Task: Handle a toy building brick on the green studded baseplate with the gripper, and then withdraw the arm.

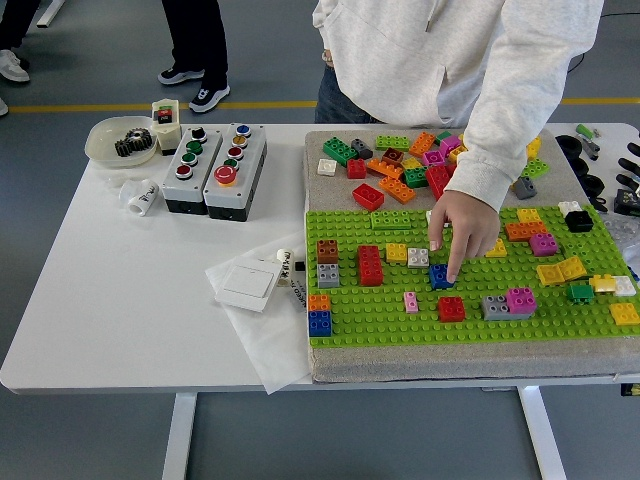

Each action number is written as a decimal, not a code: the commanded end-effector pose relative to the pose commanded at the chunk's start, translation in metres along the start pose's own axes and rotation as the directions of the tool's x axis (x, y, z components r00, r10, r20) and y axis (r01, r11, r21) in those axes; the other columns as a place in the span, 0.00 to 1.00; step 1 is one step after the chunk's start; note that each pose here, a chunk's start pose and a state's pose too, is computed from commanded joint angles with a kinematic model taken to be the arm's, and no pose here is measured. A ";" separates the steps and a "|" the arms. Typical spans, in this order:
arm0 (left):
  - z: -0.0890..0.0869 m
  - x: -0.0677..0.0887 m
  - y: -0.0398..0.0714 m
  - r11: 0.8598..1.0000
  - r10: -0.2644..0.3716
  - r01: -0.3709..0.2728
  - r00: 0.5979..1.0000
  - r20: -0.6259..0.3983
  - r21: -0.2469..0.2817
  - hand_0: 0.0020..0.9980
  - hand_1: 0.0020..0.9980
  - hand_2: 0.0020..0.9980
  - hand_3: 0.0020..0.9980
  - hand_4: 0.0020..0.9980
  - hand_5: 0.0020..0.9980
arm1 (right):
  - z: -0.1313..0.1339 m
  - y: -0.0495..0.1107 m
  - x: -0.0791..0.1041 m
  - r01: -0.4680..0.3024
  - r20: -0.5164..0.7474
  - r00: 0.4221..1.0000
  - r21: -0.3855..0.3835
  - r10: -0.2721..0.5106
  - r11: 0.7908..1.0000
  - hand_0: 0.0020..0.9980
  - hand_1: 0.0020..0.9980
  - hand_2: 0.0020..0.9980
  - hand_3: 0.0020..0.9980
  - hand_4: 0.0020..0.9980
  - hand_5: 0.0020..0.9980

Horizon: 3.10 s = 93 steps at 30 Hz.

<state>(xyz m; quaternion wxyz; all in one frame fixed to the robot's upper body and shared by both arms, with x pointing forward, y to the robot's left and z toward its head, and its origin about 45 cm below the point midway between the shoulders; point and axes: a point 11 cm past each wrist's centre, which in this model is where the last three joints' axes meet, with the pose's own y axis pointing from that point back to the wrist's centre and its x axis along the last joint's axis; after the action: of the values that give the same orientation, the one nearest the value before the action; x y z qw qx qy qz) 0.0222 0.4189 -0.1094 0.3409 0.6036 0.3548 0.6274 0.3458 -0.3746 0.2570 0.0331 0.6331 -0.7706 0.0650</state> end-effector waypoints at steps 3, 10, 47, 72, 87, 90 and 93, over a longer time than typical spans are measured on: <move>0.000 0.000 0.000 1.000 0.000 0.000 1.000 0.000 0.000 0.75 0.76 0.81 0.62 0.65 0.63 | -0.004 0.000 -0.004 0.027 -0.102 0.995 0.026 -0.024 0.999 0.77 0.75 0.77 0.81 1.00 0.54; 0.001 0.000 0.000 1.000 0.000 0.000 1.000 -0.001 -0.001 0.75 0.76 0.81 0.62 0.65 0.63 | -0.007 -0.002 -0.024 0.171 -0.383 0.909 -0.014 -0.163 0.985 0.71 0.69 0.74 0.75 0.91 0.27; 0.004 0.000 0.001 1.000 0.006 -0.006 1.000 -0.003 -0.005 0.75 0.75 0.81 0.61 0.65 0.63 | 0.026 -0.006 -0.167 0.558 -0.892 0.105 -0.313 -0.440 0.769 0.67 0.64 0.70 0.67 0.92 0.21; 0.005 0.001 0.001 1.000 0.010 -0.010 1.000 0.001 -0.010 0.75 0.75 0.80 0.61 0.65 0.62 | 0.041 -0.024 -0.163 0.496 -0.871 0.141 -0.350 -0.471 0.795 0.62 0.57 0.59 0.61 0.87 0.24; 0.006 0.002 0.001 1.000 0.012 -0.012 1.000 0.003 -0.011 0.75 0.75 0.80 0.61 0.65 0.62 | 0.047 -0.028 -0.163 0.489 -0.860 0.136 -0.373 -0.492 0.788 0.56 0.49 0.52 0.52 0.82 0.25; 0.006 0.002 0.001 1.000 0.013 -0.013 1.000 0.004 -0.011 0.75 0.75 0.80 0.61 0.65 0.62 | 0.049 -0.027 -0.163 0.492 -0.858 0.134 -0.376 -0.495 0.785 0.55 0.48 0.52 0.50 0.80 0.25; 0.006 0.002 0.001 1.000 0.013 -0.013 1.000 0.004 -0.011 0.75 0.75 0.80 0.61 0.65 0.62 | 0.049 -0.028 -0.163 0.492 -0.860 0.135 -0.373 -0.493 0.786 0.55 0.48 0.52 0.50 0.80 0.25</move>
<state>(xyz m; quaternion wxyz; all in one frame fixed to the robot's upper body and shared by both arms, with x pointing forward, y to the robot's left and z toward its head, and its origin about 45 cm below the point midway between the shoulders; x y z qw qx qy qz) 0.0280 0.4202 -0.1078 0.3408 0.6054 0.3468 0.6301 0.4063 -0.2288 0.1884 0.4861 0.6917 -0.3548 0.3992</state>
